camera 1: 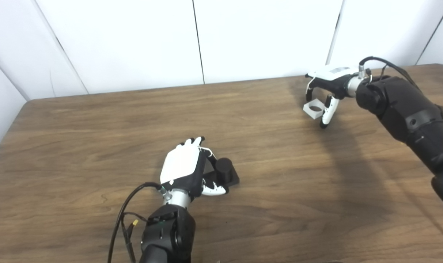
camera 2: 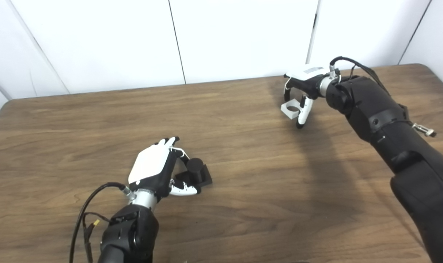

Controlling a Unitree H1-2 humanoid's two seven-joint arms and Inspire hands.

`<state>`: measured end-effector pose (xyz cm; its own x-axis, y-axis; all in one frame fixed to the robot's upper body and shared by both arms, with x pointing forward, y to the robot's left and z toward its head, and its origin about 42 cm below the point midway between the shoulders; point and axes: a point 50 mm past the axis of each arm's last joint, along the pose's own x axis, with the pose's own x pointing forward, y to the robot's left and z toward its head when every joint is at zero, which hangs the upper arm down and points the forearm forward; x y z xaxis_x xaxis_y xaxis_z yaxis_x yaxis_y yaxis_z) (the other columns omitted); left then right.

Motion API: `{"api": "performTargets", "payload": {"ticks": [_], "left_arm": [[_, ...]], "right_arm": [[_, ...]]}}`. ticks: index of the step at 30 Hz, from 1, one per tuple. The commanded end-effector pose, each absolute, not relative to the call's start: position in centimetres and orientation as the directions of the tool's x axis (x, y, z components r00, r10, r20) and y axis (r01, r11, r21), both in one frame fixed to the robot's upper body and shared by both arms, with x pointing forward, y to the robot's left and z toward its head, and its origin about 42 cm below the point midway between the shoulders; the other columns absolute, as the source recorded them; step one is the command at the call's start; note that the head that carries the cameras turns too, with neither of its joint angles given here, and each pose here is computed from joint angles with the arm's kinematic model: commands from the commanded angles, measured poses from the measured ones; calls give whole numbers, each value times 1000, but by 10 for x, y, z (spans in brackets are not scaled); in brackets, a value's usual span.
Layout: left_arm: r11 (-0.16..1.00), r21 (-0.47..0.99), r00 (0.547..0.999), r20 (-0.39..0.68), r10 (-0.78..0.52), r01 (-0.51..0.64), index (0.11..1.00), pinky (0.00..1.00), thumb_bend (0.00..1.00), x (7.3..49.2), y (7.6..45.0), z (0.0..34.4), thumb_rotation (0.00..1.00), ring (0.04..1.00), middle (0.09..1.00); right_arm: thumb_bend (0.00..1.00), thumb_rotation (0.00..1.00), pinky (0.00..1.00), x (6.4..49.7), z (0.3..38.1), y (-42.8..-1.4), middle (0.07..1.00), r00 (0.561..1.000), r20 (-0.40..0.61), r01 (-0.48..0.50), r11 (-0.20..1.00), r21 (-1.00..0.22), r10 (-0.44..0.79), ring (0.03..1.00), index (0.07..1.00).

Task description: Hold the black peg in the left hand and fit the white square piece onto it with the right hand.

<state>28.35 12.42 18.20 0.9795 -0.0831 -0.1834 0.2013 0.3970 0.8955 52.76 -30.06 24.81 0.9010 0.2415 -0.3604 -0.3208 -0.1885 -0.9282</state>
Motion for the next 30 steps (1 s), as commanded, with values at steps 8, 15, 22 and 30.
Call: {"api": "performTargets", "payload": {"ticks": [8,15,22,30], "left_arm": [[383,899,977,-208,-52,212,483,1000,523,287,126,177,51,1000,977],[383,900,977,-205,-54,210,482,1000,523,288,126,177,51,1000,978],[381,901,978,-203,-53,208,482,1000,523,289,126,178,51,1000,976],[371,904,977,-207,-54,212,482,1000,524,289,124,178,52,1000,976]], "right_arm": [[809,207,1000,535,274,-306,990,921,-305,-256,-217,-942,241,1000,652],[810,186,1000,534,273,-309,980,919,-311,-263,-212,-941,241,1000,622],[549,149,1000,535,274,-309,965,918,-308,-256,-219,-941,250,1000,501],[522,144,1000,535,274,-311,956,916,-305,-245,-238,-940,262,1000,491]]}}
